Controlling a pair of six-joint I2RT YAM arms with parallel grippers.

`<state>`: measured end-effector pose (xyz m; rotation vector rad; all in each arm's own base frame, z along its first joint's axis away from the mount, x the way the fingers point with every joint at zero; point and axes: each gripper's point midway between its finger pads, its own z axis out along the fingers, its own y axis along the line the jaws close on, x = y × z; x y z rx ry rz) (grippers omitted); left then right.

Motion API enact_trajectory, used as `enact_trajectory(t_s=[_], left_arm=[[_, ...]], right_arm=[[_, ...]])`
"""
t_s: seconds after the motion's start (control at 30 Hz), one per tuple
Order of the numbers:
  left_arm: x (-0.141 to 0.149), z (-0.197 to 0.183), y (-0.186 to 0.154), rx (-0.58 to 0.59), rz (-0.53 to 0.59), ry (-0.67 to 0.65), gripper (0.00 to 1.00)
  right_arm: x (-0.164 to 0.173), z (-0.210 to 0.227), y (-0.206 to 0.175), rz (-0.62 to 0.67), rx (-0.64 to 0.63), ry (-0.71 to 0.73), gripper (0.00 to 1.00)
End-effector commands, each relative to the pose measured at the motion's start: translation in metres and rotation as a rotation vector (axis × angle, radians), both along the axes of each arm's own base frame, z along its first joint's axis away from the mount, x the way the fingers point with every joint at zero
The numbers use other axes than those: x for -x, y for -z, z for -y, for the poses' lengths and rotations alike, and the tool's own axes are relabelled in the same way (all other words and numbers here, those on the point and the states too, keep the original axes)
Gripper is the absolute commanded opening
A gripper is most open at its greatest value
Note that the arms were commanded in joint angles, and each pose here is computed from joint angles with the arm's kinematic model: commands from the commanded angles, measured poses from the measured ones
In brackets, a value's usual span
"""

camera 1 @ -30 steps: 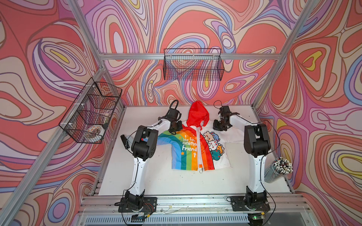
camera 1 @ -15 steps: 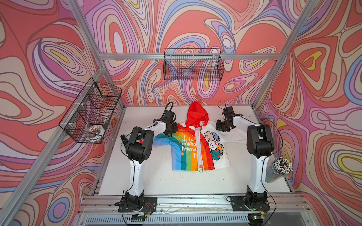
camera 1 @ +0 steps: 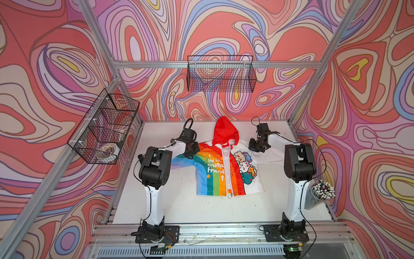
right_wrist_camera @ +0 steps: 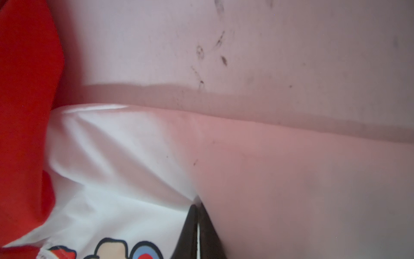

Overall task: Unzip the jacket
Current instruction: Smooth out the jacket at the center of the board.

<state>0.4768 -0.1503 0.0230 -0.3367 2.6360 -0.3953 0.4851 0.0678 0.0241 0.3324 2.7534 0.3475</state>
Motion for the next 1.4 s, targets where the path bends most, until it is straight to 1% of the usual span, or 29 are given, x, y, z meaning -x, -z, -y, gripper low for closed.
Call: enact_trajectory(t_s=[0.0,0.07,0.13,0.2,0.3,0.4,0.5,0.57,0.63,0.77,0.87,0.97,1.13,1.37], left_arm=[[0.052,-0.037,0.047,-0.112,-0.237,-0.043,0.13],[0.045,-0.03,0.03,-0.077,-0.199,-0.019,0.15],[0.036,-0.022,0.01,-0.041,-0.146,0.011,0.21],[0.028,-0.011,-0.014,0.008,-0.093,0.045,0.27],[0.02,0.0,-0.047,0.063,-0.015,0.087,0.38],[0.02,-0.004,-0.075,0.05,0.057,0.088,0.41],[0.024,-0.024,-0.091,-0.026,0.115,0.041,0.4],[0.029,-0.041,-0.093,-0.07,0.13,-0.01,0.37],[0.036,-0.059,-0.089,-0.09,0.12,-0.071,0.34],[0.052,-0.095,-0.074,-0.077,0.093,-0.175,0.32],[0.063,-0.117,-0.066,-0.093,0.08,-0.231,0.31],[0.072,-0.134,-0.062,-0.098,0.085,-0.283,0.3],[0.083,-0.147,-0.059,-0.121,0.08,-0.323,0.31],[0.087,-0.153,-0.063,-0.142,0.084,-0.348,0.37]], right_arm=[[0.027,0.024,0.004,-0.053,0.076,0.025,0.09],[0.024,0.016,-0.018,0.033,0.033,0.002,0.09],[0.025,0.013,-0.036,0.096,0.014,-0.01,0.09],[0.028,0.014,-0.046,0.123,0.02,-0.005,0.09],[0.036,0.026,-0.05,0.124,0.072,0.037,0.08],[0.045,0.049,-0.049,0.099,0.164,0.107,0.07],[0.051,0.079,-0.05,0.075,0.236,0.191,0.08],[0.055,0.101,-0.049,0.055,0.272,0.25,0.08],[0.06,0.12,-0.047,0.034,0.29,0.306,0.09],[0.071,0.155,-0.049,0.011,0.339,0.402,0.14],[0.077,0.177,-0.053,-0.009,0.409,0.441,0.19],[0.08,0.191,-0.057,-0.02,0.438,0.464,0.2],[0.085,0.211,-0.054,-0.033,0.414,0.504,0.25],[0.082,0.219,-0.04,-0.053,0.324,0.513,0.34]])
